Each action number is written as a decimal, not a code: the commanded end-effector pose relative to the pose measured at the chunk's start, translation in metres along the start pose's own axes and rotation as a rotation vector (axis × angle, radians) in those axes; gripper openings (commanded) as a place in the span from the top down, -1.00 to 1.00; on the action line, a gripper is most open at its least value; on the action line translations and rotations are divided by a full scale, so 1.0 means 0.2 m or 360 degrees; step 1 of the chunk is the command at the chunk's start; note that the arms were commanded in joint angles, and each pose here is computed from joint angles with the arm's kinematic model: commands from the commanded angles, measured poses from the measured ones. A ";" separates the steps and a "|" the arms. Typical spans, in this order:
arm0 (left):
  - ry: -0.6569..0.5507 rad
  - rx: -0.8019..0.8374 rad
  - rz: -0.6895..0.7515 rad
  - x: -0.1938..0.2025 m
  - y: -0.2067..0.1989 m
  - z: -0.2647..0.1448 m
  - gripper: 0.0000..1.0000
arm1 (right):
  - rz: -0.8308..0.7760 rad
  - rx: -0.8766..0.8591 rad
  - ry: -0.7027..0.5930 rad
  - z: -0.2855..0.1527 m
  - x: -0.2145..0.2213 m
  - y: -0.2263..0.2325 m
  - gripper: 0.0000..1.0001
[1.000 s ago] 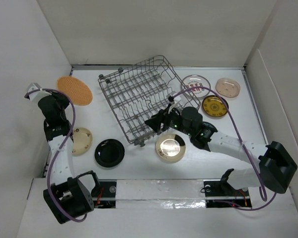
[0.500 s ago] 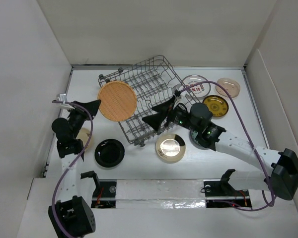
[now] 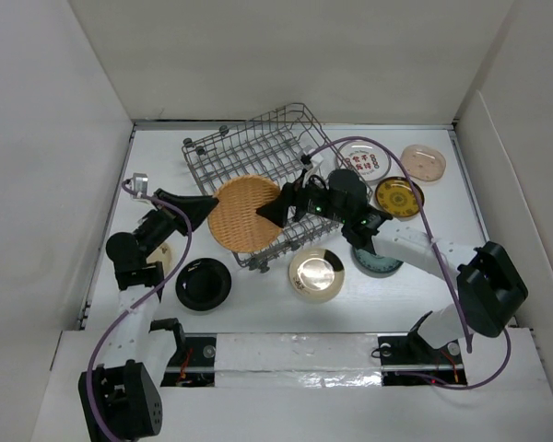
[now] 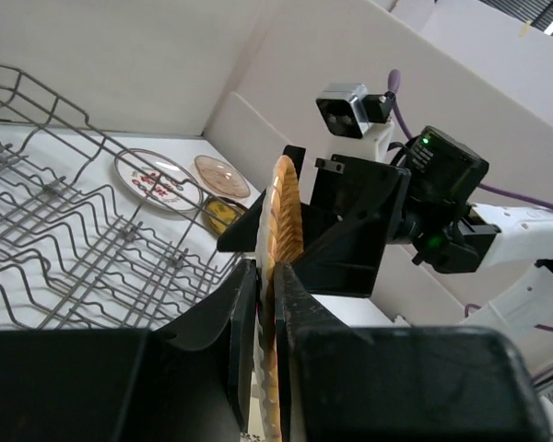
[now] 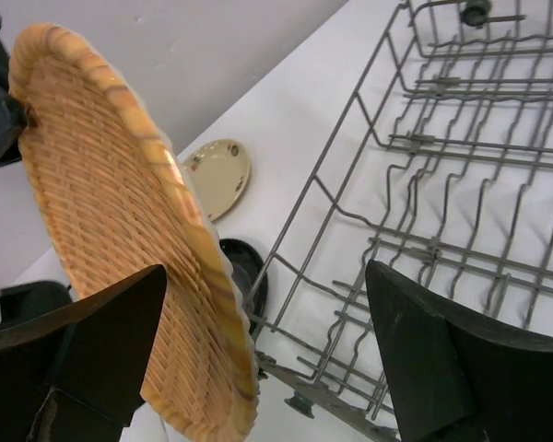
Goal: Load the plates into the dish rack
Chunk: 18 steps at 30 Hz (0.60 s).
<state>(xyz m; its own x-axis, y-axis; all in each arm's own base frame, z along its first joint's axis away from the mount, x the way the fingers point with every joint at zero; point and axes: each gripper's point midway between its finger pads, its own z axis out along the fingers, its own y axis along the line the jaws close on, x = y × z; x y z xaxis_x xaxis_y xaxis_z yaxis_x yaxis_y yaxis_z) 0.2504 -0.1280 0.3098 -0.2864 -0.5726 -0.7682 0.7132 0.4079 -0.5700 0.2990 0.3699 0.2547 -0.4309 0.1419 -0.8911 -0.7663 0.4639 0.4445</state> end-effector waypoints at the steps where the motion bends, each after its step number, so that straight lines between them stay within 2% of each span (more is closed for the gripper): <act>1: 0.0009 0.0239 0.0162 -0.05 -0.20 0.01 1.00 | -0.0109 -0.0188 -0.0167 0.00 -0.19 0.15 -0.60; 3: 0.0026 0.0232 0.0145 -0.03 -0.19 0.02 1.00 | -0.0112 -0.0317 -0.0136 0.00 -0.17 0.22 -0.14; 4: 0.0019 0.0224 0.0141 -0.03 -0.19 0.01 1.00 | -0.0119 -0.0355 -0.0141 0.00 -0.18 0.24 0.26; 5: 0.0012 0.0216 0.0144 -0.03 -0.19 0.01 1.00 | -0.0108 -0.0405 -0.0109 -0.01 -0.16 0.26 0.27; 7: 0.0006 0.0204 0.0159 -0.04 -0.18 0.02 1.00 | -0.0117 -0.0466 -0.0126 -0.01 -0.18 0.28 0.86; 8: 0.0002 0.0201 0.0159 -0.05 -0.18 0.02 1.00 | -0.0110 -0.0512 -0.0112 -0.02 -0.18 0.31 0.99; 10: -0.0013 0.0195 0.0143 -0.05 -0.19 0.02 0.56 | -0.0095 -0.0487 -0.0118 -0.01 -0.19 0.28 1.00; 11: -0.0019 0.0197 0.0148 -0.06 -0.19 0.02 0.24 | -0.0075 -0.0416 -0.0156 -0.01 -0.23 0.23 1.00; 12: -0.0013 0.0204 0.0137 -0.06 -0.20 0.03 -0.22 | -0.0069 -0.0366 -0.0186 -0.01 -0.26 0.19 1.00; 16: -0.0037 0.0236 0.0127 -0.13 -0.24 0.06 -0.76 | -0.0047 -0.0179 -0.0304 -0.01 -0.41 0.00 1.00; 17: -0.0055 0.0247 0.0120 -0.15 -0.26 0.06 -0.96 | -0.0023 -0.0117 -0.0343 -0.01 -0.44 -0.06 1.00; 18: -0.0064 0.0249 0.0125 -0.17 -0.27 0.07 -0.98 | -0.0011 -0.0057 -0.0386 -0.04 -0.49 -0.15 1.00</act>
<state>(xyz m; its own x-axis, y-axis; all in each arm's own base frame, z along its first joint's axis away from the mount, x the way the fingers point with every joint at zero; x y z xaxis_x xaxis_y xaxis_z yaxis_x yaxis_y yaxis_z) 0.2486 -0.1355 0.3260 -0.2946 -0.5854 -0.7553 0.7337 0.3679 -0.5713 0.2975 0.3697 0.2806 -0.4467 0.1638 -0.8796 -0.8325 0.2842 0.4757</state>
